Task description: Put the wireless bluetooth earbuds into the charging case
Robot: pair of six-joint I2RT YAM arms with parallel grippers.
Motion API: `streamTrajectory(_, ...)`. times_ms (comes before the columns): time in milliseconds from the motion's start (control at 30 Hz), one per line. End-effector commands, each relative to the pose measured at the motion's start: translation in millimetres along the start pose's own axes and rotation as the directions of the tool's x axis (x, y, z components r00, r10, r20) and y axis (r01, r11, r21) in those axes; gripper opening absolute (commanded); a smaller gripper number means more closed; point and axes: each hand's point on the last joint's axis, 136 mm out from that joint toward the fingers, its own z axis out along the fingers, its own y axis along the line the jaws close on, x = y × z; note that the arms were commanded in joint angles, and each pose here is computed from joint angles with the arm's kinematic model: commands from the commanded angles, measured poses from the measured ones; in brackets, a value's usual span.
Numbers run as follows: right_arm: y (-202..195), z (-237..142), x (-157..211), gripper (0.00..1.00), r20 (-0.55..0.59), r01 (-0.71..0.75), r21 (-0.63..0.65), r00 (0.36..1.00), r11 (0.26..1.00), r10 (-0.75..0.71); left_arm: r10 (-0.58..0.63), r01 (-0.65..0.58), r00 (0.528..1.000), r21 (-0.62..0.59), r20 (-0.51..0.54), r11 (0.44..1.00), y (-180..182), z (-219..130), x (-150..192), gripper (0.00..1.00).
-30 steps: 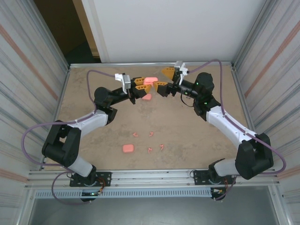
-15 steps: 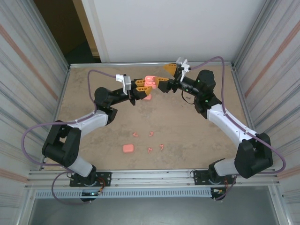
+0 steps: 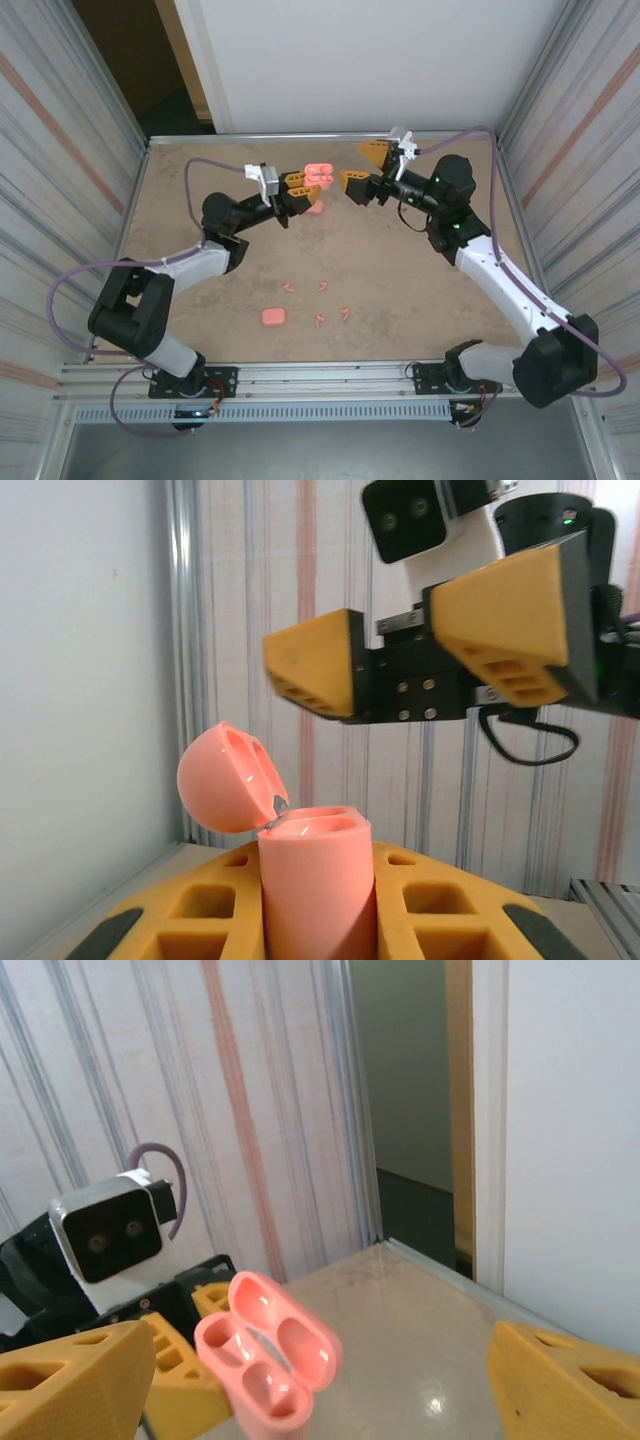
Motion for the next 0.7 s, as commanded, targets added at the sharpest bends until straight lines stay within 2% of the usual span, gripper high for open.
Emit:
streamTrajectory(0, -9.0, -13.6, 26.6, 0.85, -0.108, -0.057, 0.097, 0.992, 0.994, 0.068, 0.084, -0.08, 0.992, -0.054, 0.093, 0.995, 1.7, -12.8, -31.6, 0.0)
streamTrajectory(233, -10.5, -26.9, 86.9, 0.81, -0.269, -0.148, 0.202, 0.942, 0.968, 0.2, 0.089, -0.078, 0.991, -0.108, 0.102, 0.991, 10.2, -30.8, -35.6, 0.0)
streamTrajectory(433, 2.8, -26.2, 143.0, 0.76, -0.43, -0.205, 0.225, 0.856, 0.952, 0.286, 0.106, -0.086, 0.987, -0.165, 0.117, 0.983, 12.6, -46.9, -44.8, 0.0)
streamTrajectory(667, 13.6, -26.8, 183.0, 0.73, -0.543, -0.217, 0.251, 0.776, 0.944, 0.322, 0.147, -0.105, 0.978, -0.258, 0.15, 0.96, 11.9, -70.1, -60.8, 0.0)
